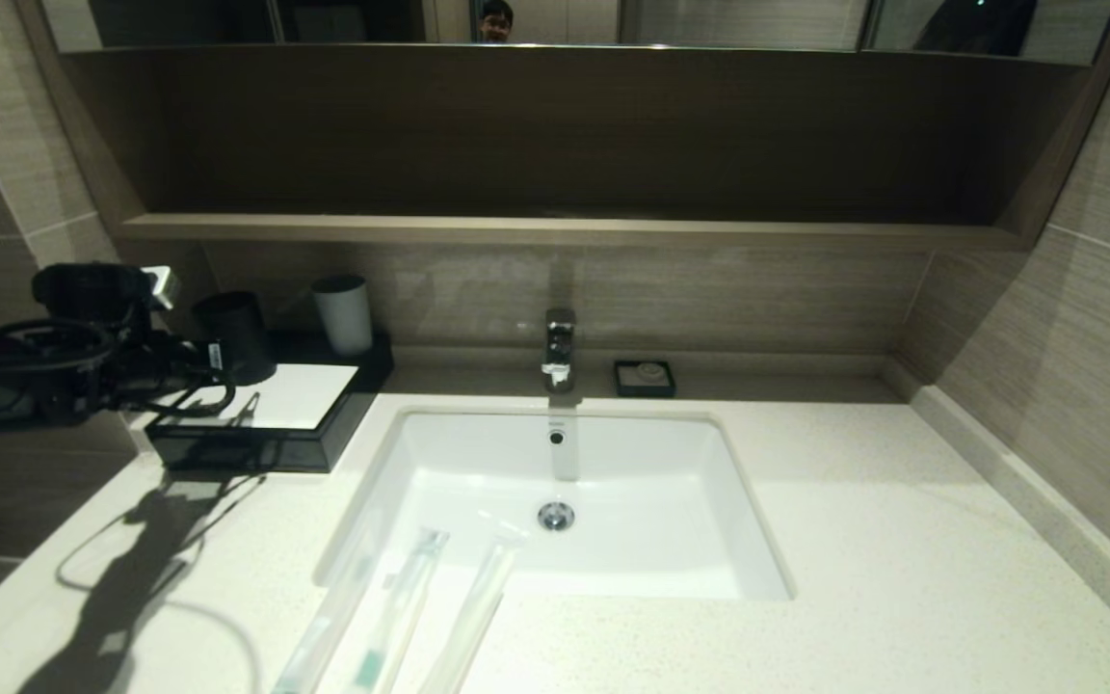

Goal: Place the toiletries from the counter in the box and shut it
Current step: Place the cup on the storage box

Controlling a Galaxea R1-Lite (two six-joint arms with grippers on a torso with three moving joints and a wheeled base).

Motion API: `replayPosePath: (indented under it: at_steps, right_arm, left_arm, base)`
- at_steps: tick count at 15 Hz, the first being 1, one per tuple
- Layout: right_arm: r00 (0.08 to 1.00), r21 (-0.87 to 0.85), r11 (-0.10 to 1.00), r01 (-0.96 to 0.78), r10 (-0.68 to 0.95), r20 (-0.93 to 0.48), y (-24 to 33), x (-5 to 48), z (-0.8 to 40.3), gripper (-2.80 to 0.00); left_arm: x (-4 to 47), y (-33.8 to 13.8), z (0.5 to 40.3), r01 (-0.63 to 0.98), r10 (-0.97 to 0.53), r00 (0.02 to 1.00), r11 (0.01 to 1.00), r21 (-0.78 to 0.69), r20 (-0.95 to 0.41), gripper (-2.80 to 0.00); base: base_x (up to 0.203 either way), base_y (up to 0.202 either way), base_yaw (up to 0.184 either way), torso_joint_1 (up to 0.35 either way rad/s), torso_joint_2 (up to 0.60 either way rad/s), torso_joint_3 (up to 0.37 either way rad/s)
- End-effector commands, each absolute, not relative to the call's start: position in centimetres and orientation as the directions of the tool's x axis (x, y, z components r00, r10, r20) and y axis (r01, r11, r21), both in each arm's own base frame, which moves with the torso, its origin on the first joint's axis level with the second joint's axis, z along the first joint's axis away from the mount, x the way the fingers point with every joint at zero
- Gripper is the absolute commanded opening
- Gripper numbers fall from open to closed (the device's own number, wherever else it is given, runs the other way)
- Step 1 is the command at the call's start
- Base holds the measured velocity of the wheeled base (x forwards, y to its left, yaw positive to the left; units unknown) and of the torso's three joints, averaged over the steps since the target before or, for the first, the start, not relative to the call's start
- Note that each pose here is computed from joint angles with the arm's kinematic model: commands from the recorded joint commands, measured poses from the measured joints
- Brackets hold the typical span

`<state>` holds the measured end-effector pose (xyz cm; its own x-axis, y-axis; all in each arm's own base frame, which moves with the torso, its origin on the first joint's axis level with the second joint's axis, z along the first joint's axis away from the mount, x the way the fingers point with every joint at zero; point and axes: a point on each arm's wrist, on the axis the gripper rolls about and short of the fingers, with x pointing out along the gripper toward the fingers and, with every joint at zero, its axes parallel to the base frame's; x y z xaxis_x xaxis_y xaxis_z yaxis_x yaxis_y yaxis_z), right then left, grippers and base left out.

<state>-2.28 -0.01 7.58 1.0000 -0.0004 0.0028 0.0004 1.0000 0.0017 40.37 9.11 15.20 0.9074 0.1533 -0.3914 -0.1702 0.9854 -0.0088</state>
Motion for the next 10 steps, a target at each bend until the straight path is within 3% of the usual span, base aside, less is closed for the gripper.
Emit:
replayPosePath:
  at_steps: [1,10]
  right_arm:
    - [1.000,0.002,1.000,0.000,0.000,0.003,0.0,-2.3,7.5,-2.80]
    - [1.000,0.002,1.000,0.000,0.000,0.003,0.0,-2.3,7.5,-2.80]
  left_arm:
    - [40.0,9.6,15.4,-0.183,0.165,0.907,0.983,-0.010,-0.388,-2.80]
    - [41.2,10.0,12.9,-0.179,0.156,0.887,0.984,-0.012,-0.435,-2.80]
  base:
    - [0.000,0.000,0.000,0.000,0.00,0.000]
    - [0.000,0.000,0.000,0.000,0.00,0.000]
